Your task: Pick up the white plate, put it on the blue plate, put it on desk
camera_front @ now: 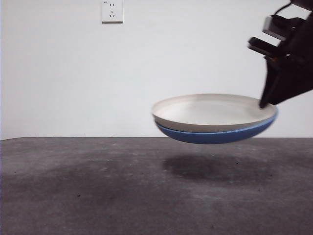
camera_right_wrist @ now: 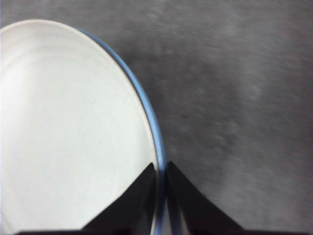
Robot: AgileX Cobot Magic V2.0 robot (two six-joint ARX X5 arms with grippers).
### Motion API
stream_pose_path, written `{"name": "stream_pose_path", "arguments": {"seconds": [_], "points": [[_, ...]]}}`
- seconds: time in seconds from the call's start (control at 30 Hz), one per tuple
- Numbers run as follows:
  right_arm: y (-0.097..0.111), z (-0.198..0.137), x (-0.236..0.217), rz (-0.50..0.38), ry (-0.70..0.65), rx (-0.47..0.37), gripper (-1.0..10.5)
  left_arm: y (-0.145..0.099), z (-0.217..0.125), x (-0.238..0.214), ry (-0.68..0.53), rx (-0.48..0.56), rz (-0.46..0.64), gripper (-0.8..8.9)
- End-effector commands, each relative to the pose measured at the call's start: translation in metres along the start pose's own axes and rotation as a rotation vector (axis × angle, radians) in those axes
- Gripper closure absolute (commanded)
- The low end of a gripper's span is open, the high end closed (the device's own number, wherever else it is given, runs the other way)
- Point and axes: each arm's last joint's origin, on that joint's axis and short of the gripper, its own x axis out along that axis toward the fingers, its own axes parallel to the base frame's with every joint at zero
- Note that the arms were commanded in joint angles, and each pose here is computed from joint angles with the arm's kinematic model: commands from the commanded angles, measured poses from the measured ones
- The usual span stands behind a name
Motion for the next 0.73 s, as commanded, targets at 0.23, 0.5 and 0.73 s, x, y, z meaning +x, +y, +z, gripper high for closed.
{"name": "stream_pose_path", "arguments": {"seconds": [0.23, 0.5, 0.73], "points": [[0.032, 0.004, 0.025, 0.093, -0.026, 0.028, 9.3, -0.001, 0.003, -0.001, -0.012, 0.005, -0.010, 5.05], [0.036, -0.004, 0.065, 0.091, 0.017, 0.054, 9.3, -0.001, 0.003, 0.000, -0.012, 0.005, -0.010, 5.05], [0.030, -0.009, 0.093, 0.069, 0.071, 0.074, 9.3, -0.001, 0.003, 0.000, -0.012, 0.005, -0.010, 5.05]]}}
